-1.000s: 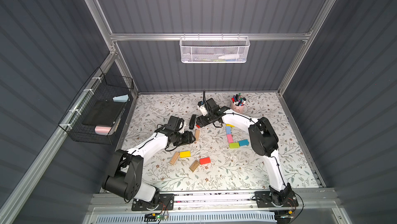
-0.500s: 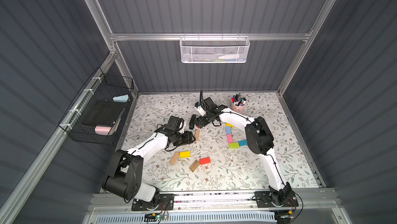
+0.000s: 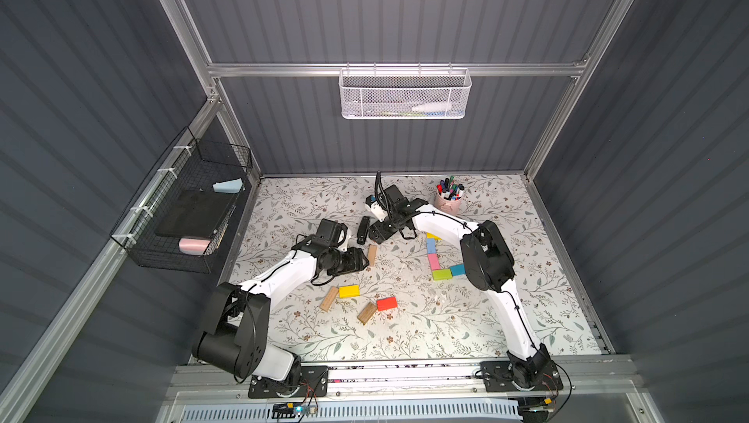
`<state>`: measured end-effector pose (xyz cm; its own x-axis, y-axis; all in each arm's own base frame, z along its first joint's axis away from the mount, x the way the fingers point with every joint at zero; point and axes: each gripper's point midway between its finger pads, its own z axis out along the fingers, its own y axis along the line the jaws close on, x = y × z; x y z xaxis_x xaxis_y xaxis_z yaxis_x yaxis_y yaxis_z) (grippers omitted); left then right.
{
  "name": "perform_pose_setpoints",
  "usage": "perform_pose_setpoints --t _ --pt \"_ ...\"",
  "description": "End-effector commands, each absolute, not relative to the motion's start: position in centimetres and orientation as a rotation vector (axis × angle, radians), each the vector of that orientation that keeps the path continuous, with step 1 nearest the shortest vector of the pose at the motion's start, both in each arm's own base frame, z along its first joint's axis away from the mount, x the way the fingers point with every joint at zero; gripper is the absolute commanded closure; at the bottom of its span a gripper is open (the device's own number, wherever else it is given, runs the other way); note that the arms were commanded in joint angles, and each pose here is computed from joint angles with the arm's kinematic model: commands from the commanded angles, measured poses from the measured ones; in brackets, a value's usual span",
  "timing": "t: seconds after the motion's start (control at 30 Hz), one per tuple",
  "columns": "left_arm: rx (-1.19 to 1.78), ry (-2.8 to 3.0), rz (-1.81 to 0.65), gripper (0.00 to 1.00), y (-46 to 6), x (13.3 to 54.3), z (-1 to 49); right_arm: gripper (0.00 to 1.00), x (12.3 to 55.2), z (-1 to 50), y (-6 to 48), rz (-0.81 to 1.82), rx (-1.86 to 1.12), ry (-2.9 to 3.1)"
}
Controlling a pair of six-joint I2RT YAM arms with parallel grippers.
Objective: Assemble the letter c with building blocks
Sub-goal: Pick up the building block from the center of the board.
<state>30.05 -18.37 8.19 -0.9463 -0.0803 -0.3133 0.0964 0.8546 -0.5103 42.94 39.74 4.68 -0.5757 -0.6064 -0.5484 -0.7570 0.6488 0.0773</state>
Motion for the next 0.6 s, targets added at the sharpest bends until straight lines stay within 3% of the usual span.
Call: perform_pose_setpoints --t 0.0,0.2,0.57 --pt "0.016 2.683 -0.777 0.33 -18.22 30.17 8.85 0.16 43.13 2.77 39.76 0.386 -1.105 2.394" --pt "0.02 2.684 -0.776 0.33 -18.3 30.3 8.91 0.17 43.36 2.31 39.81 0.381 -1.088 2.398" --pt "0.023 2.686 -0.771 0.33 -18.3 30.37 9.04 0.3 43.52 1.83 39.75 0.37 -1.08 2.407"
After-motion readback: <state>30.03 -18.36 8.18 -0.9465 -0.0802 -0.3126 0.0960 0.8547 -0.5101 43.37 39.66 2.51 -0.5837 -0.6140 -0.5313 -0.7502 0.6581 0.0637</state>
